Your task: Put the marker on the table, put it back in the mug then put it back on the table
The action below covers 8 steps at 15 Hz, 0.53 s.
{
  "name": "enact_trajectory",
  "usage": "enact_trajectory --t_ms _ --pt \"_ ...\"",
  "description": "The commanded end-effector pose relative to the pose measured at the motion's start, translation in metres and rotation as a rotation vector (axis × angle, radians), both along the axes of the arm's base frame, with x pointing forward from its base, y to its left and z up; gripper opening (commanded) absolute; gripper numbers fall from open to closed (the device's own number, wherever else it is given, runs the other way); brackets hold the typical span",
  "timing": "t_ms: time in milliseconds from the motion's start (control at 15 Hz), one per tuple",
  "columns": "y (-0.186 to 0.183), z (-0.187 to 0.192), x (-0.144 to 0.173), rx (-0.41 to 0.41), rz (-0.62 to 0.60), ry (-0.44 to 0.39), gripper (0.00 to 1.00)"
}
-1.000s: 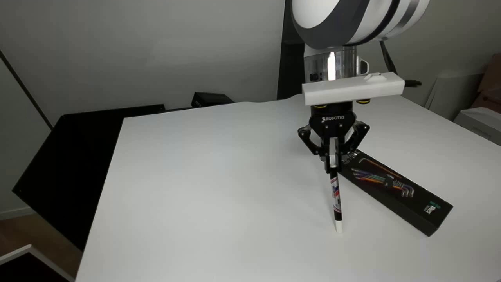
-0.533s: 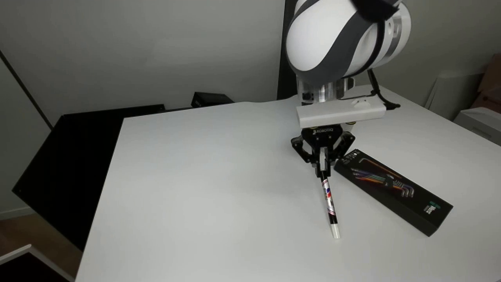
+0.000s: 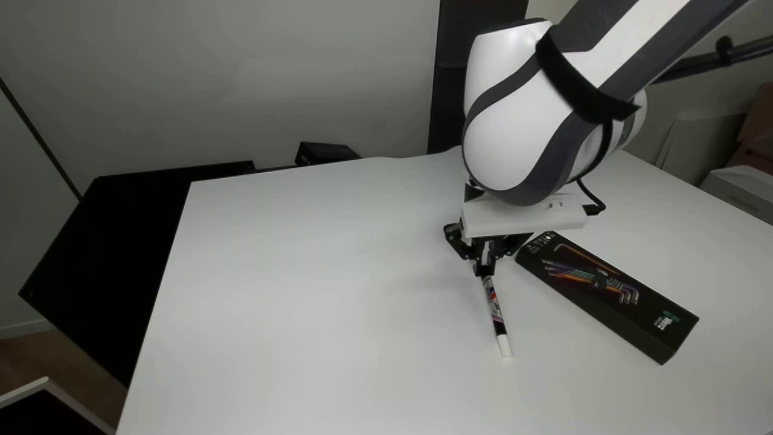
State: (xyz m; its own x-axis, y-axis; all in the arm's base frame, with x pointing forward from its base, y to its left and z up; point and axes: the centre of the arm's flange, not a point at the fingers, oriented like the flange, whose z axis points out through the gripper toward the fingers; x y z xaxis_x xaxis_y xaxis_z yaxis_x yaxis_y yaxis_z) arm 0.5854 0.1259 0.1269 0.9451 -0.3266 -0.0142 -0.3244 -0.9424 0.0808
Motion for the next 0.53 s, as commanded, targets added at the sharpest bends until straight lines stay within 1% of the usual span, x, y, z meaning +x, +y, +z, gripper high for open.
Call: enact_trajectory --t_ms 0,67,200,467 --pt "0.0 -0.002 -0.012 -0.028 -0.006 -0.063 0.55" --pt "0.0 0.0 -0.012 -0.031 -0.011 -0.072 0.58" --pt "0.001 0.009 -0.011 -0.034 -0.021 -0.078 0.71" --pt "0.004 0.04 -0.009 -0.031 -0.025 -0.083 0.95"
